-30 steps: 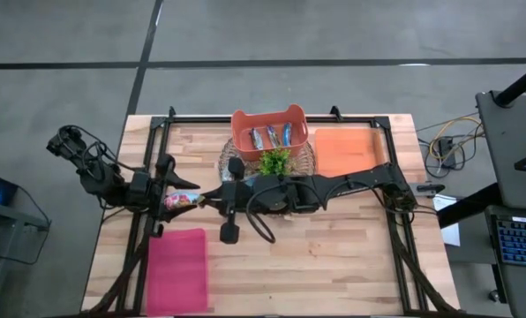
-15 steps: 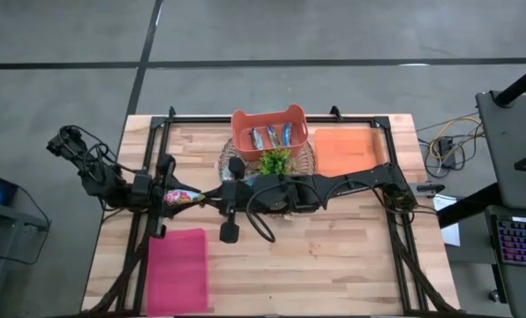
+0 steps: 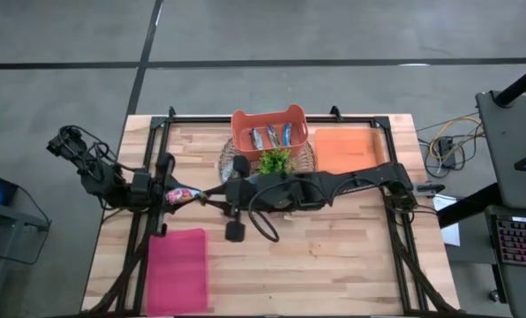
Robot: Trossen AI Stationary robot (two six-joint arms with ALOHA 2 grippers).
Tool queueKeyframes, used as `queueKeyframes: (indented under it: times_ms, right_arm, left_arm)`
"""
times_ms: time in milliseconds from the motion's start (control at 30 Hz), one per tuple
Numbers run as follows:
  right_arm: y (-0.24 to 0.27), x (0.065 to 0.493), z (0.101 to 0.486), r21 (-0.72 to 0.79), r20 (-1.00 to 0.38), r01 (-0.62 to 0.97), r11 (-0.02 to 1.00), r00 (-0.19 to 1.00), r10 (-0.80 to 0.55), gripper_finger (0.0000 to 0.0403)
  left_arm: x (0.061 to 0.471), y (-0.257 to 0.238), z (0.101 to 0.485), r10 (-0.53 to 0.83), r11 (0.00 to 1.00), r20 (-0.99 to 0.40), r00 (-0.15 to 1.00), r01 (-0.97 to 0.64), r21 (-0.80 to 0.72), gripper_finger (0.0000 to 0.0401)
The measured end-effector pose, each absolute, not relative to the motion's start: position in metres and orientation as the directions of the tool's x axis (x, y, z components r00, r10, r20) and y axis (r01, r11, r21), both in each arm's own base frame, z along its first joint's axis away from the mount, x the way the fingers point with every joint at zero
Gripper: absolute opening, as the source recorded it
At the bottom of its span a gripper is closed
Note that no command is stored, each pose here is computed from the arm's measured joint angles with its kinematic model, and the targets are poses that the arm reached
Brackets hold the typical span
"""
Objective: Pick and place Granola Bars by type
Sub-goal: Put the red granola bar into the pink bin
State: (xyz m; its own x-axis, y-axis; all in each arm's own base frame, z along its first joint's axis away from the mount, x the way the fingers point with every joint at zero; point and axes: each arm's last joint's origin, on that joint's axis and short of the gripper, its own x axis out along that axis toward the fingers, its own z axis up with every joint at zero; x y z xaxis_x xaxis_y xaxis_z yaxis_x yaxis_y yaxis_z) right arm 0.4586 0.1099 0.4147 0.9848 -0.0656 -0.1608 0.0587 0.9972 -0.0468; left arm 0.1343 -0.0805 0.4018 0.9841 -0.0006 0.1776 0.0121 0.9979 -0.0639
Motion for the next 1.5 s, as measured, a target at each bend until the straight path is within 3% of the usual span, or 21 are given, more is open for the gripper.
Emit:
queueKeyframes:
  times_ms: [300, 500, 767, 1033, 1500]
  right_arm:
    - [0.116, 0.419, 0.430, -0.116, -0.318, 0.069, 0.991, 0.943, -0.102, 0.0199]
    - [0.132, 0.396, 0.436, -0.199, -0.352, 0.139, 0.970, 0.914, -0.203, 0.0237]
    - [0.146, 0.379, 0.446, -0.206, -0.322, 0.187, 0.960, 0.914, -0.247, 0.0245]
    - [0.149, 0.364, 0.447, -0.237, -0.383, 0.156, 0.959, 0.892, -0.240, 0.0245]
    - [0.158, 0.305, 0.464, -0.295, -0.401, 0.113, 0.949, 0.887, -0.230, 0.0239]
  left_arm:
    - [0.133, -0.080, 0.399, -0.010, 0.992, 0.145, 0.989, 0.029, -0.124, 0.0014]
    - [0.133, -0.081, 0.393, -0.027, 0.994, 0.014, 1.000, 0.028, -0.110, 0.0012]
    - [0.140, -0.087, 0.399, -0.007, 1.000, -0.283, 0.959, 0.001, -0.021, 0.0012]
    - [0.153, -0.099, 0.386, 0.066, 0.996, -0.628, 0.775, -0.089, -0.006, 0.0012]
    - [0.161, -0.109, 0.346, 0.000, 0.950, -0.902, 0.432, -0.281, -0.135, 0.0011]
